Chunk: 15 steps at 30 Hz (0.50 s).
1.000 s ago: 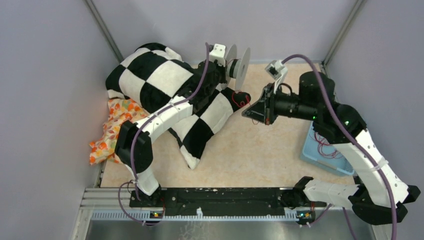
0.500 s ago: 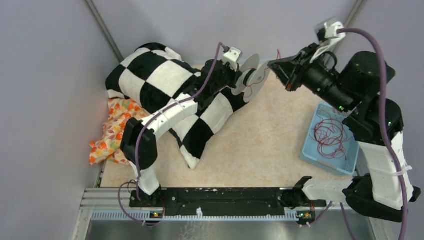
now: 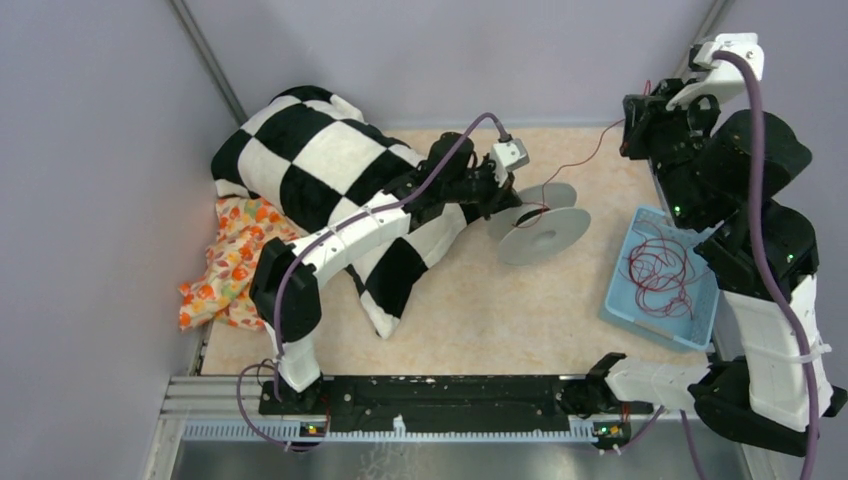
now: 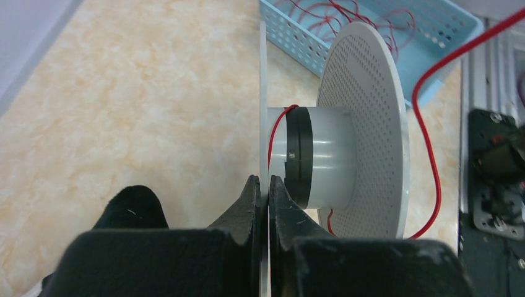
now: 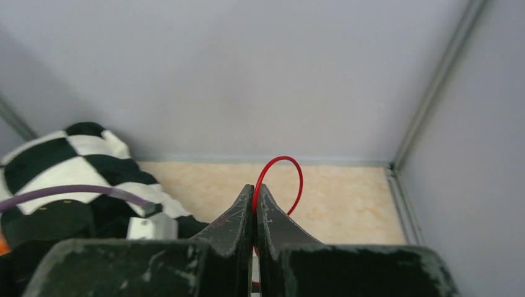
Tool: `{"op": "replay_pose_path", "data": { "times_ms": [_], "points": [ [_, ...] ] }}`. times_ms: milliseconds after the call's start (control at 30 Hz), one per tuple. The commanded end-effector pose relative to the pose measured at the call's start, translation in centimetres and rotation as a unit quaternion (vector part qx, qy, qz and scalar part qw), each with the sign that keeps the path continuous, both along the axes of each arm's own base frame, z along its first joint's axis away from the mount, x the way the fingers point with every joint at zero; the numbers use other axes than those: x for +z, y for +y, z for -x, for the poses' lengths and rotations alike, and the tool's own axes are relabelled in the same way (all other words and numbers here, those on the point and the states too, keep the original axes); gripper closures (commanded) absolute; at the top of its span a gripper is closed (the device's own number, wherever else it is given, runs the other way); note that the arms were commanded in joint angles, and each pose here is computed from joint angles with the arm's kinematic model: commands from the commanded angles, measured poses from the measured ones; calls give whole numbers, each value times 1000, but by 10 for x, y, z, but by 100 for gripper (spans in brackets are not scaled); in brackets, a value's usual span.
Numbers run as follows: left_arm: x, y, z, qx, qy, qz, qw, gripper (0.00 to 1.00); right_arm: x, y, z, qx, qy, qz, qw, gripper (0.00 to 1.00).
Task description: Wrap the cables
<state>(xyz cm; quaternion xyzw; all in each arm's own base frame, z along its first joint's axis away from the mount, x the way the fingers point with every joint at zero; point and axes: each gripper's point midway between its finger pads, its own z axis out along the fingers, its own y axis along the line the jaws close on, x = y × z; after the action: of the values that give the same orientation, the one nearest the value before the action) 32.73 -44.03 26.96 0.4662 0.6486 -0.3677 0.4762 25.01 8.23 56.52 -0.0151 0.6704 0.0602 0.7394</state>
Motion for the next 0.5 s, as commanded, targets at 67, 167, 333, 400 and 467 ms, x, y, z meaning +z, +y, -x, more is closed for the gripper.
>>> {"op": "replay_pose_path", "data": {
  "times_ms": [67, 167, 333, 400, 467],
  "points": [
    [43, 20, 31, -92, -27, 28, 995, 100, -45, -35, -19, -70, 61, 20, 995, 100],
    [40, 30, 34, -86, -25, 22, 996, 100, -73, -35, -31, -64, 95, 18, 993, 100],
    [36, 55, 39, -90, -19, 0, 996, 100, -113, -45, -50, -50, 137, -12, 989, 100],
    [37, 66, 43, -97, -17, -7, 995, 100, -129, -46, -56, -32, 151, -27, 988, 100],
    [35, 74, 46, -101, -13, -13, 995, 100, -141, -49, -60, -23, 163, -41, 986, 100]
  ]
}}
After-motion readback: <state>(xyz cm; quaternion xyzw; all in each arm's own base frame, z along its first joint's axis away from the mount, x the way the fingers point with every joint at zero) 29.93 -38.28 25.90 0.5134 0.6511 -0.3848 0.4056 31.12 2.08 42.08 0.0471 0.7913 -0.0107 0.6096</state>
